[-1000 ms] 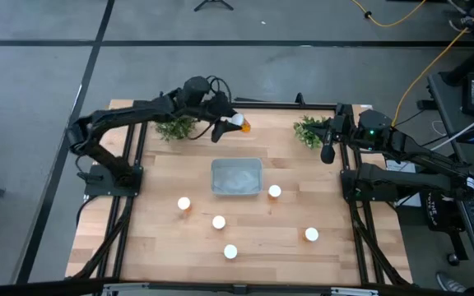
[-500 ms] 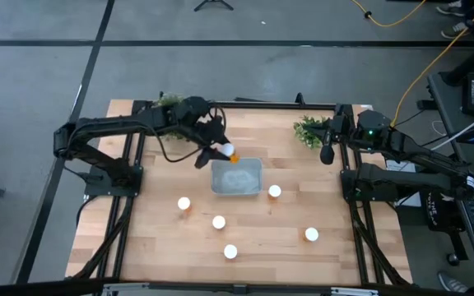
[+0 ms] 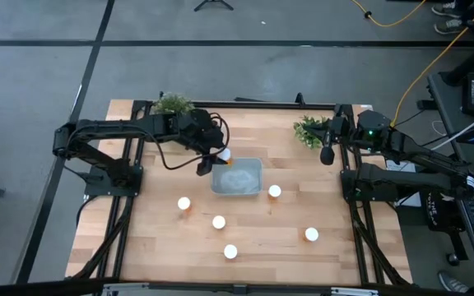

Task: Pick and place pill bottles into a basket
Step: Put the orange pill bottle into the gray bin

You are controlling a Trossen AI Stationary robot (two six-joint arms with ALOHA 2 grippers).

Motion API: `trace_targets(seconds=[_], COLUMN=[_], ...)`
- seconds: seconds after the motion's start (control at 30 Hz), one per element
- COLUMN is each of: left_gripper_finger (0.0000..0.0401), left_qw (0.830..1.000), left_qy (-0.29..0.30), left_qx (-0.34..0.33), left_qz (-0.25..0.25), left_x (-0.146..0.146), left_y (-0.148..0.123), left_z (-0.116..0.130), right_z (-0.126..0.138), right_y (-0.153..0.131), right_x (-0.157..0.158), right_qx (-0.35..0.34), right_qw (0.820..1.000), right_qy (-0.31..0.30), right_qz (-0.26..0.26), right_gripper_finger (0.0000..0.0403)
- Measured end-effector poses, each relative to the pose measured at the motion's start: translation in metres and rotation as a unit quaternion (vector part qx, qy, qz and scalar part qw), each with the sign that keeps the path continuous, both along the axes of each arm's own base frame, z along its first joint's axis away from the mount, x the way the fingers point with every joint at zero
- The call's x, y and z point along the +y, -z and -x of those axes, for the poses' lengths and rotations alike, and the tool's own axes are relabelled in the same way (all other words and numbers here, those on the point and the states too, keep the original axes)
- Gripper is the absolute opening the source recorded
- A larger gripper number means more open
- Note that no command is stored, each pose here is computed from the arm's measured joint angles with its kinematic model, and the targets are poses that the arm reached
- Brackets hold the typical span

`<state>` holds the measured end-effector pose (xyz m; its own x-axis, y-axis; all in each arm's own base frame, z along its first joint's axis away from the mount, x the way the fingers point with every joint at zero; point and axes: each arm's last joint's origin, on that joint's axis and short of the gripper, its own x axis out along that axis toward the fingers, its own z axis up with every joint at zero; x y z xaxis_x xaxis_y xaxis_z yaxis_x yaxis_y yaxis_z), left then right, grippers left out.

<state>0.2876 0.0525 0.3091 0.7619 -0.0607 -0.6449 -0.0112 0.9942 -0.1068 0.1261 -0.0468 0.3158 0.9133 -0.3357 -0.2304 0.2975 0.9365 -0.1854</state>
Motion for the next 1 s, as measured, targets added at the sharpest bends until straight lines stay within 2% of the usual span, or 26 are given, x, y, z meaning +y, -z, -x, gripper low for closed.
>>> trace_targets(seconds=[0.23, 0.53, 1.0], left_gripper_finger=[0.021, 0.021, 0.021], left_qw=[0.999, 0.995, 0.985], left_qy=[-0.03, -0.021, 0.01], left_qx=[0.035, 0.101, 0.17], left_qz=[-0.009, 0.001, 0.013], left_x=[0.002, 0.004, -0.012], left_y=[0.014, 0.054, 0.103], left_z=[-0.007, -0.031, -0.055], right_z=[-0.001, -0.001, -0.001], right_y=[0.0, 0.0, 0.0], right_x=[0.001, 0.001, 0.001], right_qx=[0.003, 0.003, 0.003], right_qw=[1.0, 1.0, 1.0], right_qy=[-0.024, -0.024, -0.03], right_qz=[0.007, 0.007, 0.006], right_gripper_finger=[0.0019, 0.0019, 0.0019])
